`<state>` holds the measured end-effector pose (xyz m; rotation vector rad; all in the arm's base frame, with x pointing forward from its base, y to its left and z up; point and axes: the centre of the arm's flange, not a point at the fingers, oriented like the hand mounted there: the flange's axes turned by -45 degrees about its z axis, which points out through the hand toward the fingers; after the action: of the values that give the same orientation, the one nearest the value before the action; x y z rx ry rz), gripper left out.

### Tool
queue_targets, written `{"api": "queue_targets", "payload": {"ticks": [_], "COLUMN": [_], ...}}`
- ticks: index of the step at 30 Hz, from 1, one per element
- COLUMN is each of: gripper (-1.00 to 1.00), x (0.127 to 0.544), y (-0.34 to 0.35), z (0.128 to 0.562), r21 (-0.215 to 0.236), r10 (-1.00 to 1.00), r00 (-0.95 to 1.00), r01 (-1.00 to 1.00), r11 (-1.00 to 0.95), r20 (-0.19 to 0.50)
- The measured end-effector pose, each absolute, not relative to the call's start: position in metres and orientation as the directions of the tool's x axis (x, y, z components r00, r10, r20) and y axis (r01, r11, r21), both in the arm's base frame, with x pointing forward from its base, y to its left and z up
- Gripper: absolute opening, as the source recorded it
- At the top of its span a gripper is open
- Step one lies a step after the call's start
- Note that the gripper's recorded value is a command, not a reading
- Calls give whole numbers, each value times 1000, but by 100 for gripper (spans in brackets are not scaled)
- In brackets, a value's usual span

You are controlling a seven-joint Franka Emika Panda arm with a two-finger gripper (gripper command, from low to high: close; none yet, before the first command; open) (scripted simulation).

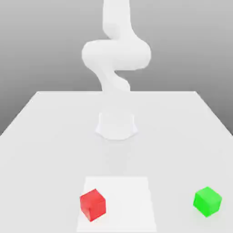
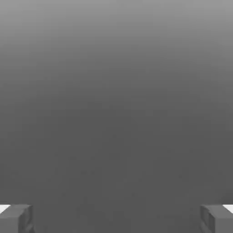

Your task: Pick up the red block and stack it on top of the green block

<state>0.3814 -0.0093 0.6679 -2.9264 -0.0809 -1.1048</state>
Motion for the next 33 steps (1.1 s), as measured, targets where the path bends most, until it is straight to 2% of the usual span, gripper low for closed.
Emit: {"api": "queue_targets", "payload": {"ticks": [6,12,17,23,28,29,33], "gripper": [0,0,0,0,0,-100,-100], "x": [446,474,472,444,440,439,439], "y": [-24,-34,-44,-61,-63,-63,-63], "z": [550,427,326,220,158,149,149], "r21": [32,37,29,6,2,1,0], "r10": [194,342,461,585,601,601,601], "r00": [839,875,865,811,799,799,799], "r01": [207,351,465,585,601,601,601], "r11": [-978,-935,-885,-811,-799,-799,-799], "r20": [508,344,198,23,1,0,-1]}}
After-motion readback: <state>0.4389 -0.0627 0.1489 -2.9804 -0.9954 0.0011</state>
